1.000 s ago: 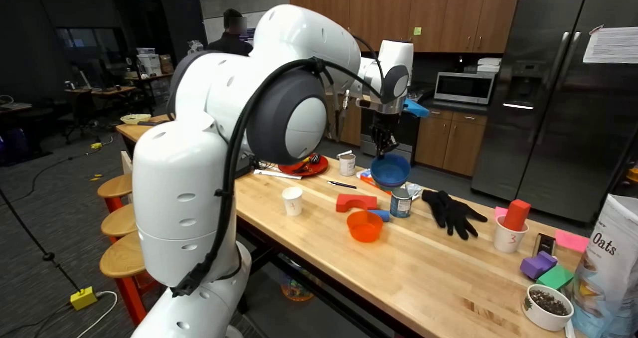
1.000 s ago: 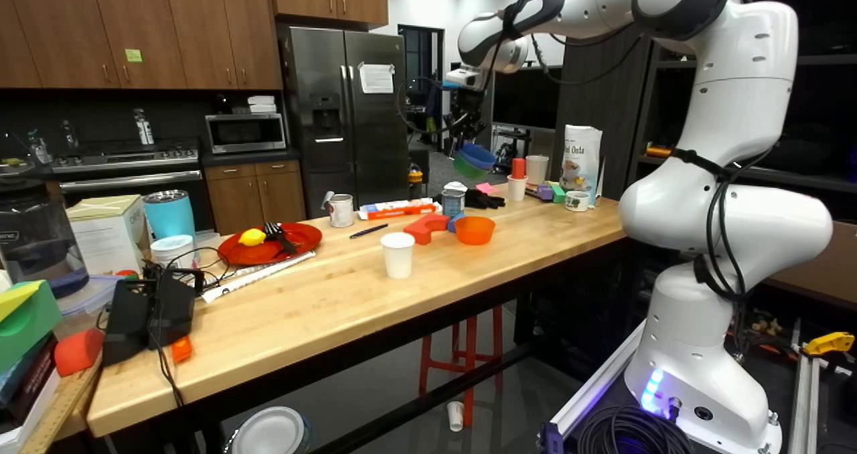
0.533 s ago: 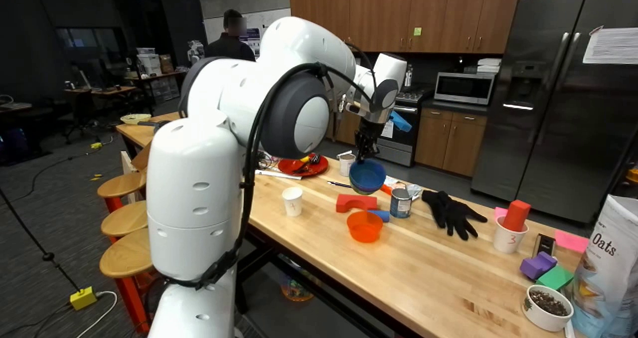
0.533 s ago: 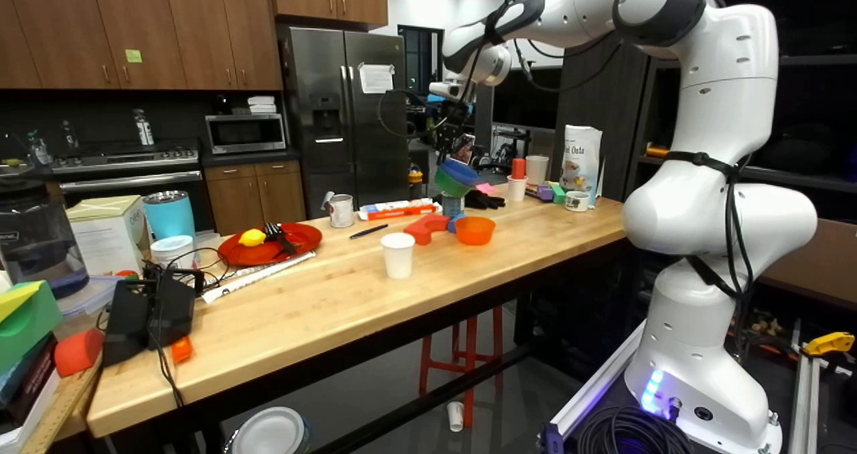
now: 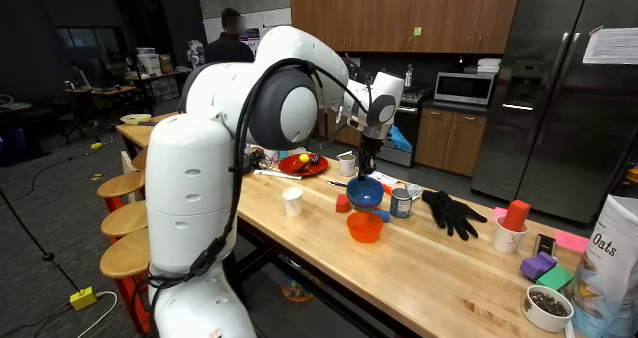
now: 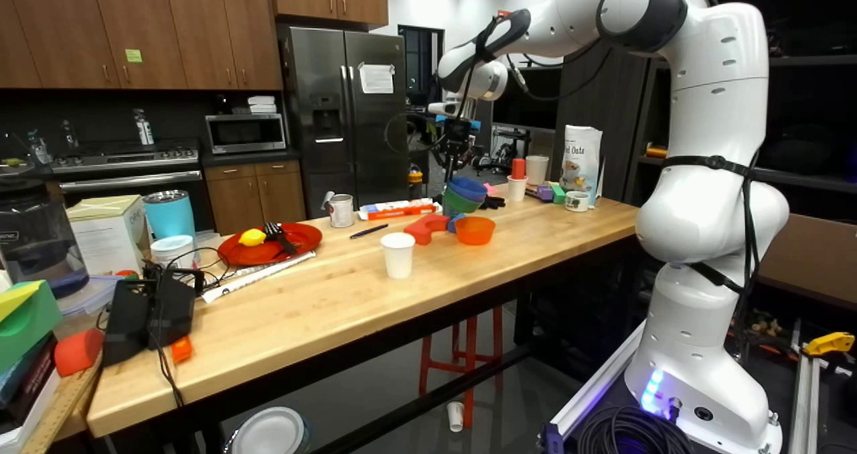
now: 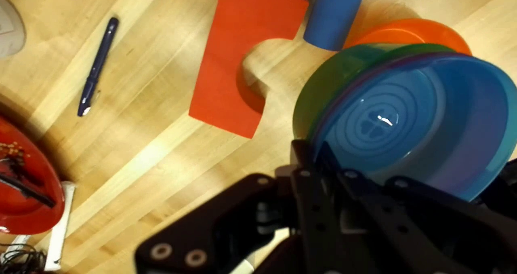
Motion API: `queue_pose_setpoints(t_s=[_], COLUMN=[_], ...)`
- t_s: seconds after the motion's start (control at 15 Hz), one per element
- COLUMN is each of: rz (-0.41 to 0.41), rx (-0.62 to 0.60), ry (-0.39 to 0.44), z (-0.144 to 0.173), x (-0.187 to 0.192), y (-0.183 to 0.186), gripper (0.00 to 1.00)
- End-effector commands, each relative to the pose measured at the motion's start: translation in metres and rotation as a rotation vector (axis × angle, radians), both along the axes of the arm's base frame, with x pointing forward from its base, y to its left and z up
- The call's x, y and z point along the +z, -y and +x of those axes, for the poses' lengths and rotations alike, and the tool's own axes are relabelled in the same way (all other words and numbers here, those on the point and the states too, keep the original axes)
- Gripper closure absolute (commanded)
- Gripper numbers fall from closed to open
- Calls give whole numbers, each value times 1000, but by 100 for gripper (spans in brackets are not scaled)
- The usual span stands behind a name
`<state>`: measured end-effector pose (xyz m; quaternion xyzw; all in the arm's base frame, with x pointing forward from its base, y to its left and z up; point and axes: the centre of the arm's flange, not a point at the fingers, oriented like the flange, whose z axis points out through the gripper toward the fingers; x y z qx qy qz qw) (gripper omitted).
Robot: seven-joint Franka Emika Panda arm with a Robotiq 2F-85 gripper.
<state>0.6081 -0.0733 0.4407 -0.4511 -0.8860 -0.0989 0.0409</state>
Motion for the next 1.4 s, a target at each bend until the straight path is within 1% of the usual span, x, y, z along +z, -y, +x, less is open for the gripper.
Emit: queue_pose_setpoints(t_s=[0.0, 0.33, 0.6, 1.0, 1.07, 1.13, 1.2, 1.33], rz=[-14, -23, -33, -35, -37, -37, -38, -39], rx=[-76, -133, -198, -327, -343, -351, -360, -370], ry=[-47, -121, -150, -178, -182, -183, -184, -181], z=[-15, -25, -31, -37, -38, -38, -38, -38], x=[-21, -50, -63, -76, -78, -79, -80, -80], y=[-1, -1, 3, 19, 20, 21, 22, 22], gripper=[98, 98, 98, 98, 68, 67, 62, 50])
